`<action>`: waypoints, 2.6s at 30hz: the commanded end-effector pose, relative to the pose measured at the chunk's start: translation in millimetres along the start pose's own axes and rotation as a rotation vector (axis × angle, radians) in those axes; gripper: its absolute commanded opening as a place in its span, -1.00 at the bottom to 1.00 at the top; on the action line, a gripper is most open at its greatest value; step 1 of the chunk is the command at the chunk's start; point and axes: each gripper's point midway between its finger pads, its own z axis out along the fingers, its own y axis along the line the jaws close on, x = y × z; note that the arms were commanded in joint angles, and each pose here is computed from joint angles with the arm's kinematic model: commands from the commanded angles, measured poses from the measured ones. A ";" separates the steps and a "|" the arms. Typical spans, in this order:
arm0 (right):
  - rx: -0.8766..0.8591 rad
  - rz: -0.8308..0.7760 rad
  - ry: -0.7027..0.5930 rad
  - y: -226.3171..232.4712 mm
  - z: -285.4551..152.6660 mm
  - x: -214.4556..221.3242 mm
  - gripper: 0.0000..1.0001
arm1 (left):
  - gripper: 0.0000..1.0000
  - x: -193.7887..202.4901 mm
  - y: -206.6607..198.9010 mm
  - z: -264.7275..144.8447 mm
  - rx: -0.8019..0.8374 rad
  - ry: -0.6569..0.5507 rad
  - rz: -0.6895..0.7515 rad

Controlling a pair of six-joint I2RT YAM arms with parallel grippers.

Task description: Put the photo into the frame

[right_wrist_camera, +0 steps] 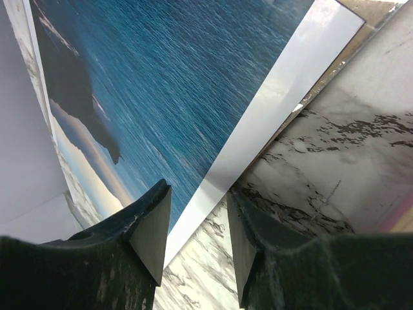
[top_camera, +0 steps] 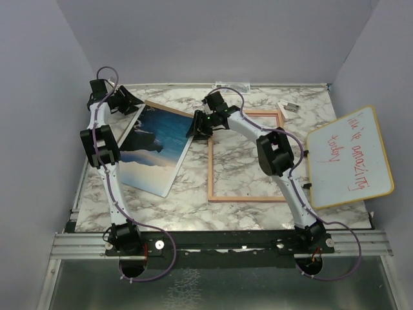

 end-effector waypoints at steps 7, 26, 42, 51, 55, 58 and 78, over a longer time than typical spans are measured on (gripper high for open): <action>0.144 0.084 0.114 -55.0 24.1 37.5 -0.09 | -0.23 40.5 18.4 17.7 0.067 0.115 -0.211; 0.227 -0.062 -0.141 -14.6 -50.6 -35.9 0.03 | -0.20 39.6 22.1 -29.6 -0.162 0.059 -0.004; -0.019 -0.339 -0.381 -0.9 -43.2 -133.0 0.19 | 0.13 87.9 -55.7 -19.0 -0.221 0.111 0.203; -0.022 -0.404 -0.379 -15.4 -25.4 -131.2 0.09 | 0.00 111.4 -74.1 -10.9 -0.344 0.083 0.278; 0.074 -0.381 -0.379 -40.9 -19.3 -130.2 0.16 | 0.08 98.6 -69.8 -21.2 -0.415 0.025 0.286; 0.127 -0.363 -0.410 -48.1 -22.7 -136.7 0.19 | 0.18 96.3 -72.3 -22.6 -0.416 0.020 0.286; 0.259 -0.308 -0.299 -109.4 -35.5 -121.1 0.27 | 0.15 209.4 -100.5 -46.7 -0.291 0.282 0.174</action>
